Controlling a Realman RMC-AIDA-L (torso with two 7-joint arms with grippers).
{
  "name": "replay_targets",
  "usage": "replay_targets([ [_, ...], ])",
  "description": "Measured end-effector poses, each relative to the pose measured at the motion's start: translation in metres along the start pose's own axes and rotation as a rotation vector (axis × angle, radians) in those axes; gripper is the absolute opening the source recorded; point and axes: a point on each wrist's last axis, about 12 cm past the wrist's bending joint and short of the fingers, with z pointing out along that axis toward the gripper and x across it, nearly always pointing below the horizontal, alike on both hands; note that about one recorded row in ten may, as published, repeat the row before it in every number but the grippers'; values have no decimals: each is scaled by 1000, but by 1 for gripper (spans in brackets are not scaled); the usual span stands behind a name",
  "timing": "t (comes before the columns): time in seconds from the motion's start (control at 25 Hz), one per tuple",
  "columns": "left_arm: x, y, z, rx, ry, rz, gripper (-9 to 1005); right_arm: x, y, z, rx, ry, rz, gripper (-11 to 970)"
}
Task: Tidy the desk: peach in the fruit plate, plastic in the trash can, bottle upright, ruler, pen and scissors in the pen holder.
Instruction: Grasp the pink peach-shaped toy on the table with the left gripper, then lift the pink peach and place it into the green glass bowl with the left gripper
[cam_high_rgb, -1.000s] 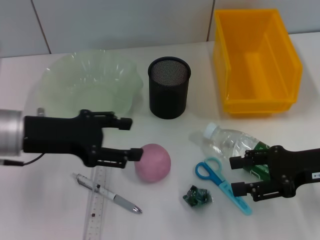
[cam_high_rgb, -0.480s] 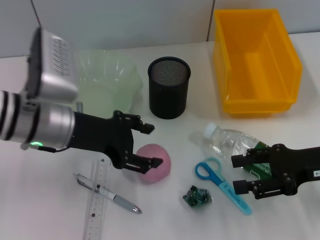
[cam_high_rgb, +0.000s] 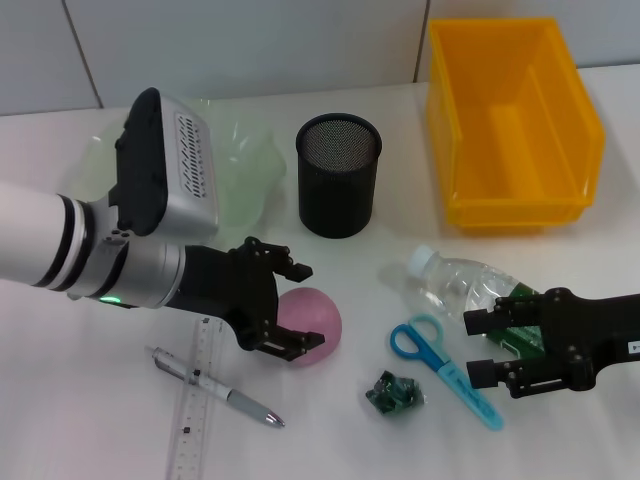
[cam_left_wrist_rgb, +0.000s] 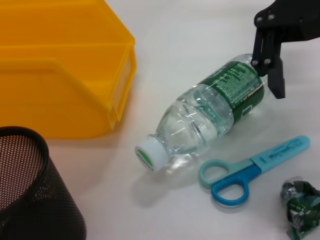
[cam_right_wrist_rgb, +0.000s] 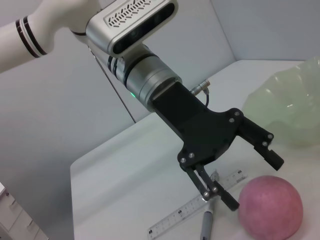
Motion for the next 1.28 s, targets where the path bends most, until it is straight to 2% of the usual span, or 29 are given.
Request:
replay_targets([
  [0.6, 1, -2, 16, -4, 62, 27, 735, -1, 0, 0, 0, -4, -1, 755],
  [1.12, -2, -2, 17, 2, 64, 8, 683, -1, -1, 0, 9, -5, -2, 749],
  [1.28, -5, -1, 16, 0, 53, -2, 517, -1, -1, 0, 10, -5, -2, 747],
])
